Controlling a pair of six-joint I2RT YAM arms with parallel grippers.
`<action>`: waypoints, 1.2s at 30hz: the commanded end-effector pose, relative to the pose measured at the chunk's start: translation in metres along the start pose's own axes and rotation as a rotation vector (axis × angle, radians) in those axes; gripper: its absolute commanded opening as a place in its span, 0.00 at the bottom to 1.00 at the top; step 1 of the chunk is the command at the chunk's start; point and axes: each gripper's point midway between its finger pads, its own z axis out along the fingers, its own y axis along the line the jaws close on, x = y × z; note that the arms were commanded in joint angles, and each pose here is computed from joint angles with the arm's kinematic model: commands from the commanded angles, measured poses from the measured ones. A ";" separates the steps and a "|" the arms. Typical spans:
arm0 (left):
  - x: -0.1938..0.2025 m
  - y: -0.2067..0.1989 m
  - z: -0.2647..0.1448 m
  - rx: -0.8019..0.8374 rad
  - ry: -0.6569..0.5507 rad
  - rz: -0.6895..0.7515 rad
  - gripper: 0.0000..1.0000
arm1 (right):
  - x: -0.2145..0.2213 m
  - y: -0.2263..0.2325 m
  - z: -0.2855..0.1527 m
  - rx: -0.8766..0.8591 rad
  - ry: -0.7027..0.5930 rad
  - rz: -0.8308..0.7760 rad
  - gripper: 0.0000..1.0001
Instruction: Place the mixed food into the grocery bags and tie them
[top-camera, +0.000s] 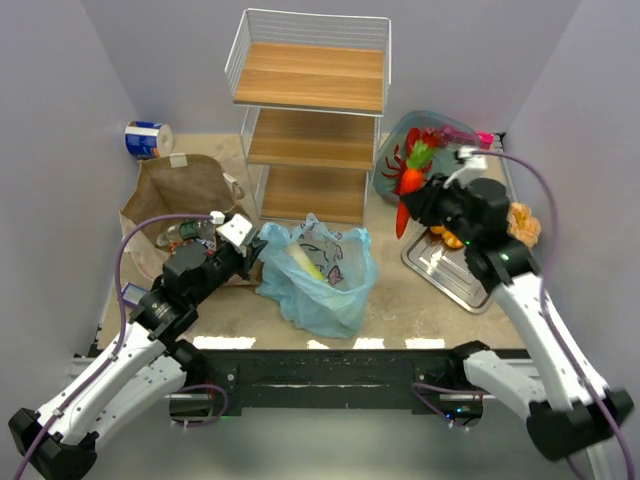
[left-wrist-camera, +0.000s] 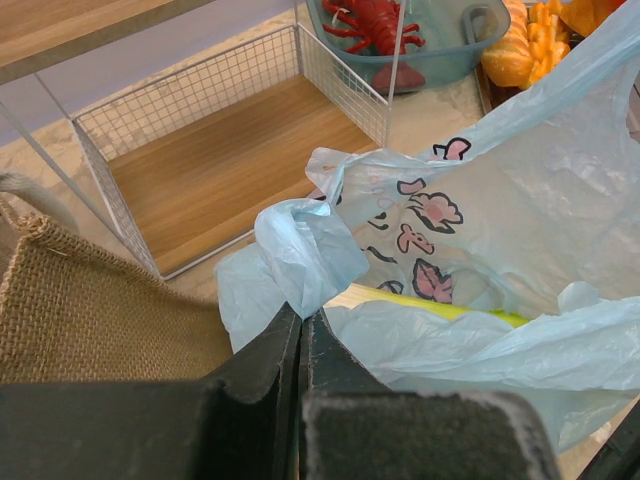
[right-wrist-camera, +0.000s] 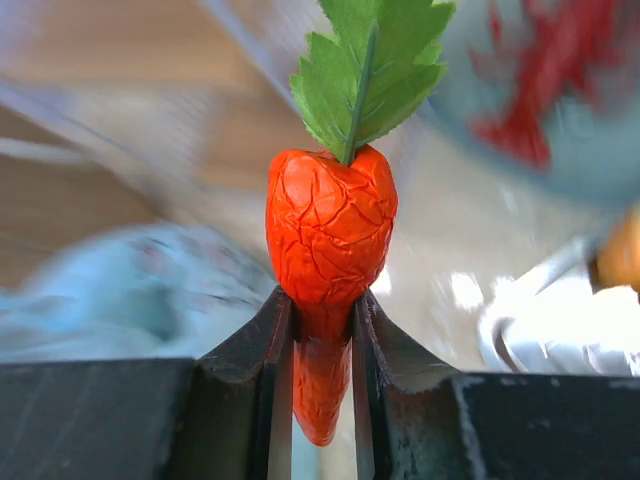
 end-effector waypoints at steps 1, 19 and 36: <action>-0.011 0.000 0.001 0.008 -0.042 0.015 0.00 | -0.065 0.096 -0.064 -0.375 -0.229 -0.145 0.00; -0.008 -0.001 0.002 0.015 -0.034 0.009 0.00 | 0.045 0.173 -0.020 -0.463 0.047 -0.715 0.03; -0.007 -0.003 0.003 0.025 -0.029 0.011 0.00 | -0.012 0.179 -0.068 -0.477 -0.051 -0.486 0.88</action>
